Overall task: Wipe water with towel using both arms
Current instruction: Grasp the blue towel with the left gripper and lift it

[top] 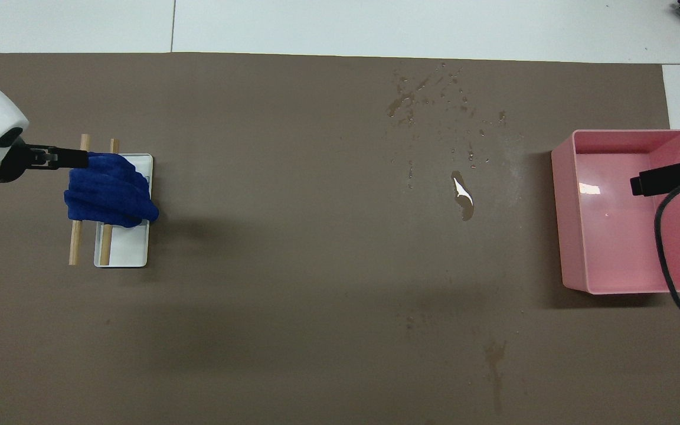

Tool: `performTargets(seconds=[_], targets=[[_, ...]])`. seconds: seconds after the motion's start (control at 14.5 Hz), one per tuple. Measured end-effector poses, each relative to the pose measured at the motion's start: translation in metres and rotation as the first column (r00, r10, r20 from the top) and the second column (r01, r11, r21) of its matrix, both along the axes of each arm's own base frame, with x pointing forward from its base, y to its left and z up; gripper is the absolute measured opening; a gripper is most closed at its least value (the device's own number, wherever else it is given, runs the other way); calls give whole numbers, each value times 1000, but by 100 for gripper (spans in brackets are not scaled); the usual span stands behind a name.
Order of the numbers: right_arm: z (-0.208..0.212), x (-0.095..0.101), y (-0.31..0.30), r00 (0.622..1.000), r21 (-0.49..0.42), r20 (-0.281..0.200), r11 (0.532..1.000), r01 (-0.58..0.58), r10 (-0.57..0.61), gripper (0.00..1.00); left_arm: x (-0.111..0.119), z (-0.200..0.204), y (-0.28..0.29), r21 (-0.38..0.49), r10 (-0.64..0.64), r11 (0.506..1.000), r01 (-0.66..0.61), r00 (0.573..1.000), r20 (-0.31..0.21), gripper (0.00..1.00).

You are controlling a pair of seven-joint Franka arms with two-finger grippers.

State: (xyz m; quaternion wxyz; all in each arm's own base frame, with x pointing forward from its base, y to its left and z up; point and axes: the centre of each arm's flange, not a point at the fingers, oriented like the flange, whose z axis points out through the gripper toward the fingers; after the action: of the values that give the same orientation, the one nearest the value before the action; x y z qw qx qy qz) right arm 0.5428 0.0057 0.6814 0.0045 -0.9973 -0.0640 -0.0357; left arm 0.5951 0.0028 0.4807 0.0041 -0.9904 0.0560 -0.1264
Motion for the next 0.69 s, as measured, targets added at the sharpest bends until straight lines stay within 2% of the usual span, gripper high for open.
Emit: performTargets(seconds=[0.14,0.35,0.48,0.55,0.69], targets=[[0,0,0,1000,0,0,1000,0,0,100,-1,-26,0,39,-17,999,17,1000,-8,99],[0,0,0,1000,0,0,1000,0,0,100,-8,-43,-1,42,14,999,-12,999,-35,93],[0,0,0,1000,0,0,1000,0,0,100,-11,-51,-4,38,32,999,-31,999,-43,81],[0,0,0,1000,0,0,1000,0,0,100,-13,-53,-5,36,39,999,-37,998,-45,80],[0,0,0,1000,0,0,1000,0,0,100,-13,-53,-5,36,43,999,-41,998,-45,61]])
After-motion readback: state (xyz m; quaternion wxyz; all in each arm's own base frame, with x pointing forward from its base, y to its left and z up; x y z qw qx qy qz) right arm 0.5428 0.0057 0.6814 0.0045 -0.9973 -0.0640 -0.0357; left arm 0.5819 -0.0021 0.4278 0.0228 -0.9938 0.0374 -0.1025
